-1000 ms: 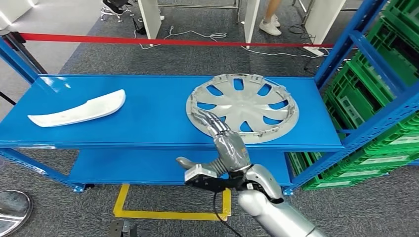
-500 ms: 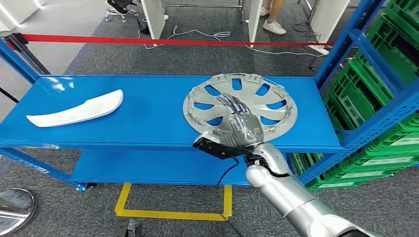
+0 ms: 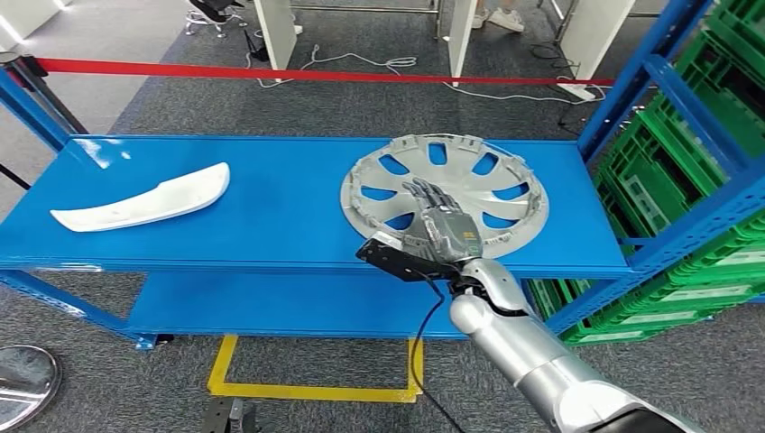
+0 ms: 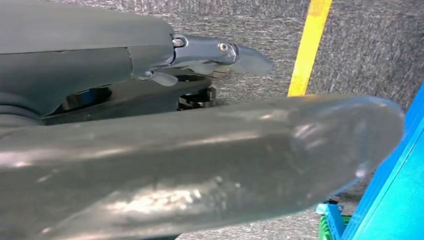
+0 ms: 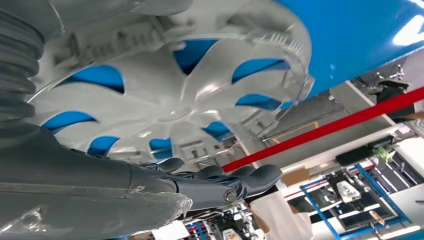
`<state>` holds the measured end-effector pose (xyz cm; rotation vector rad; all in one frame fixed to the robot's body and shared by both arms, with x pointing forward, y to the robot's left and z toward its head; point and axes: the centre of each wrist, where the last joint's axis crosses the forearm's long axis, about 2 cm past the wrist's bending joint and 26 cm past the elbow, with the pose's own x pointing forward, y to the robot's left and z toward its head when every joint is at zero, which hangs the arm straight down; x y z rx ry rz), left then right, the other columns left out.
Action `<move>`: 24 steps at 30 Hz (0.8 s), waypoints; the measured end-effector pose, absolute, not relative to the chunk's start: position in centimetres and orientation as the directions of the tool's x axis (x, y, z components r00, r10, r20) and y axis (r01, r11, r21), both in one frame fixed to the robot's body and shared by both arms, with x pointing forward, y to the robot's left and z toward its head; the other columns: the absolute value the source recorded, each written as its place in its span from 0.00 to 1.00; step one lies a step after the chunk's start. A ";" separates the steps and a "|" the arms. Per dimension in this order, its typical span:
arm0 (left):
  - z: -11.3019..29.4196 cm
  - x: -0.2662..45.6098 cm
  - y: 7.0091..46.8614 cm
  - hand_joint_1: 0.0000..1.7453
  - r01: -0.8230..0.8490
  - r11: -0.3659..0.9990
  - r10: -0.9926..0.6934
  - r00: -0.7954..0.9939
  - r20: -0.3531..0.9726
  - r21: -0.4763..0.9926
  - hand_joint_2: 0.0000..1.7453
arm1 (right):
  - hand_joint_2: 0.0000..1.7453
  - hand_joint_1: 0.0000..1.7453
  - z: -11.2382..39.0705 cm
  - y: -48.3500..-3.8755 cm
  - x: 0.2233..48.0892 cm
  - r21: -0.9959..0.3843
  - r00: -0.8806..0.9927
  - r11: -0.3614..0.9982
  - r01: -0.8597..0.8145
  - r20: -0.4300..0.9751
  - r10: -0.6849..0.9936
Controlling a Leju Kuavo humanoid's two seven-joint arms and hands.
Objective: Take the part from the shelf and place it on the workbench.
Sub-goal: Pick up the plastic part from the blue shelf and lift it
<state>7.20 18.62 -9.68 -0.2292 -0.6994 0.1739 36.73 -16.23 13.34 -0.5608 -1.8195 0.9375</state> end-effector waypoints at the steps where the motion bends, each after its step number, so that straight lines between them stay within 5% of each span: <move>1: -9.7 7.2 18.6 0.00 -0.081 0.961 0.234 0.752 0.616 -0.266 0.00 | 1.00 0.00 13.3 -16.3 36.8 -0.803 -0.414 0.596 -0.032 0.553 0.723; 24: -9.7 7.4 19.1 0.00 -0.067 0.962 0.223 0.756 0.616 -0.266 0.00 | 1.00 0.00 12.5 -18.9 40.7 -0.798 -0.177 0.444 -0.408 0.546 0.819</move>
